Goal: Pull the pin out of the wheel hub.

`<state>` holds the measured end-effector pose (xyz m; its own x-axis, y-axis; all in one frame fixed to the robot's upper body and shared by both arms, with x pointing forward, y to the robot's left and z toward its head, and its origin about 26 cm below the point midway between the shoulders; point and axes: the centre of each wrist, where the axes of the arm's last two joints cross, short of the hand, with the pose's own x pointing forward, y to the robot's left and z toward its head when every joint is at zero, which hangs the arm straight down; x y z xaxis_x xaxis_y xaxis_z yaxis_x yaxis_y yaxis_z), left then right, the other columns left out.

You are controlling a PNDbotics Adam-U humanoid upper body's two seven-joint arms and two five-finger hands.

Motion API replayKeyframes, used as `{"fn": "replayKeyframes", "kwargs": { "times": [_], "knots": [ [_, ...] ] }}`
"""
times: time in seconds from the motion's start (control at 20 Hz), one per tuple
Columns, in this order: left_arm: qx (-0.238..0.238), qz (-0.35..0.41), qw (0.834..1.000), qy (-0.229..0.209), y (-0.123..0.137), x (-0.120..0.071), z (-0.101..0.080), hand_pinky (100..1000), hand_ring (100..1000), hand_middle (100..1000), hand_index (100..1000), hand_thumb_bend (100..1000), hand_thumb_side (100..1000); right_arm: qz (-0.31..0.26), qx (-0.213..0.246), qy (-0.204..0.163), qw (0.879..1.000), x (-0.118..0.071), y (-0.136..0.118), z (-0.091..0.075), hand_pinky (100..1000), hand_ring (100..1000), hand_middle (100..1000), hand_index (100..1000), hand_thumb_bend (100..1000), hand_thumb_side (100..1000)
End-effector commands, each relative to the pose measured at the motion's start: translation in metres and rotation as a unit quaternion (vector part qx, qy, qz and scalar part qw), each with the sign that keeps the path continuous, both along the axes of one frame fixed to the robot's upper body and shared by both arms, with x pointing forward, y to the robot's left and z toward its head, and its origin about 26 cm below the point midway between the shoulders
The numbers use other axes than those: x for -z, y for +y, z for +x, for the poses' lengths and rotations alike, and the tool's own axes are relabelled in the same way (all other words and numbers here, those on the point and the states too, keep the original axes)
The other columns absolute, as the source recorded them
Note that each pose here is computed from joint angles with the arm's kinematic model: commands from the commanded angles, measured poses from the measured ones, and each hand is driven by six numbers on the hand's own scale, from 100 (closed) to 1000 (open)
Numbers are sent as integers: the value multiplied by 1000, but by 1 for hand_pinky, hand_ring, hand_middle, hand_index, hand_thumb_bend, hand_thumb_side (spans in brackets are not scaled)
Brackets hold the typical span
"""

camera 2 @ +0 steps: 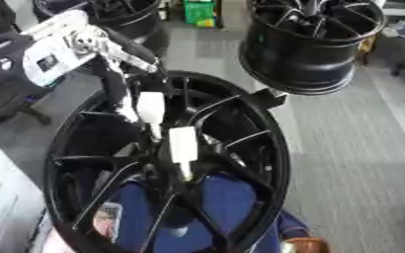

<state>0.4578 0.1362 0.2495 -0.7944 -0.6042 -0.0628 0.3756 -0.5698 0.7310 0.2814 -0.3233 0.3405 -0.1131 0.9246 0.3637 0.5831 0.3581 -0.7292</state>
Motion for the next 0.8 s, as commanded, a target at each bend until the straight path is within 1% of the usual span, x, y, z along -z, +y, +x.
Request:
{"fn": "replayKeyframes", "kwargs": {
  "times": [0.05, 0.25, 0.45, 0.5, 0.65, 0.75, 0.8],
  "knots": [
    [-6, -1, 1000, -13, 10, -12, 5, 738, 764, 714, 851, 495, 362, -5, 3, -14, 1000, -8, -1, -4, 884, 753, 732, 853, 100, 100],
    [-7, -22, 1000, 1, 7, -13, 5, 732, 756, 707, 852, 494, 380, -4, 2, -14, 1000, -9, 0, -3, 884, 753, 732, 853, 100, 100],
    [4, -32, 999, 10, 2, -14, 1, 733, 762, 735, 863, 513, 371, -3, 4, -15, 1000, -8, 0, -3, 884, 752, 731, 853, 100, 100],
    [7, -33, 999, 11, 0, -14, 0, 734, 764, 745, 861, 509, 344, -3, 4, -15, 1000, -8, 0, -3, 884, 752, 731, 853, 100, 100],
    [18, -34, 999, 15, -4, -13, -2, 733, 765, 754, 846, 493, 304, -2, 3, -16, 1000, -8, 0, -3, 884, 752, 731, 852, 100, 100],
    [20, -33, 999, 16, -5, -12, -3, 729, 758, 738, 819, 458, 265, -2, 2, -16, 1000, -8, 0, -3, 885, 752, 732, 853, 100, 100],
    [19, -33, 999, 17, -5, -11, -3, 723, 747, 709, 798, 437, 236, -2, 1, -17, 1000, -8, 0, -3, 885, 753, 732, 853, 100, 100]
  ]
}}
